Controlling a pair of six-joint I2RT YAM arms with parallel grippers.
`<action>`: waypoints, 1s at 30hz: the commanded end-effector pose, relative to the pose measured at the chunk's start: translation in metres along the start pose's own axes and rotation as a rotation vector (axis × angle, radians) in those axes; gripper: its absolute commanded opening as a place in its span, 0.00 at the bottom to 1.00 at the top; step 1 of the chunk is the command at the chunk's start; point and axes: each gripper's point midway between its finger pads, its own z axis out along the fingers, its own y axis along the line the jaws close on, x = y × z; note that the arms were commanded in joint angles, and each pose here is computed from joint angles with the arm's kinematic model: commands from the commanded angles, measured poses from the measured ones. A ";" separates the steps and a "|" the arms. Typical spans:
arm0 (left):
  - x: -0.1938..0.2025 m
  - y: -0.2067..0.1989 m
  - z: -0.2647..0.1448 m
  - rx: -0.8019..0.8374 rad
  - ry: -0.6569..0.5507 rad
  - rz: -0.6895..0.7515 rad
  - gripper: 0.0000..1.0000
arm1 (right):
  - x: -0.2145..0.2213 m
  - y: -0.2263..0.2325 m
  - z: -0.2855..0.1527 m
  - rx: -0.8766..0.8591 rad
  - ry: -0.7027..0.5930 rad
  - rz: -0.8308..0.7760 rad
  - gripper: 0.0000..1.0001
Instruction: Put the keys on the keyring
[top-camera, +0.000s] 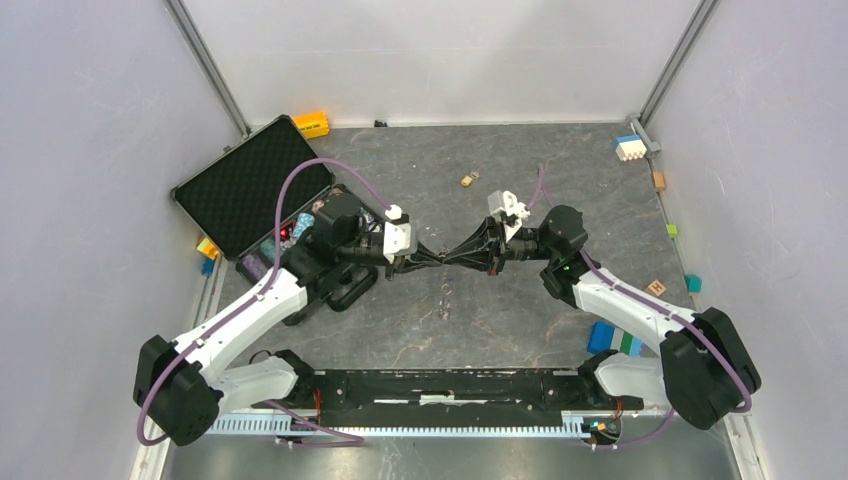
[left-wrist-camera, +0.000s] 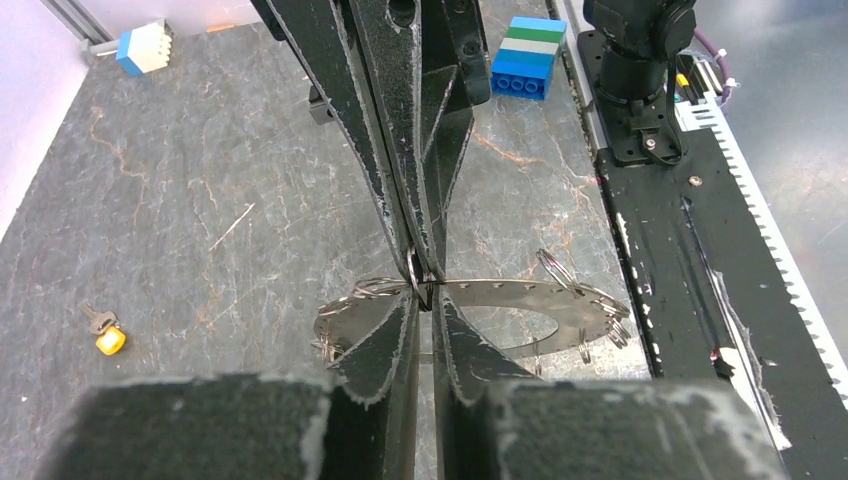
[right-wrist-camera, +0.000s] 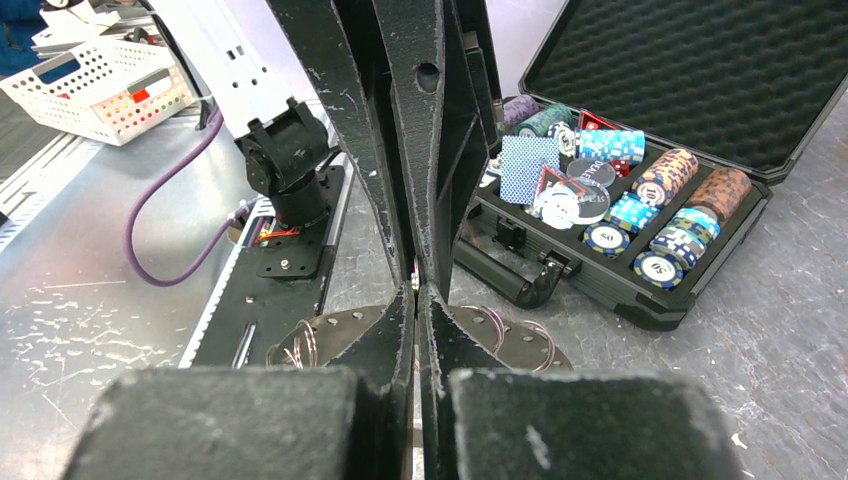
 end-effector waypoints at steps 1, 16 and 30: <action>-0.013 0.002 0.002 0.009 -0.050 0.008 0.12 | -0.009 -0.001 0.001 -0.002 -0.023 -0.068 0.00; -0.004 0.008 -0.002 -0.046 -0.006 0.016 0.02 | 0.010 -0.019 -0.004 0.059 0.091 -0.160 0.00; 0.003 0.016 0.003 -0.044 0.034 -0.016 0.14 | 0.015 -0.017 -0.002 0.047 0.108 -0.154 0.00</action>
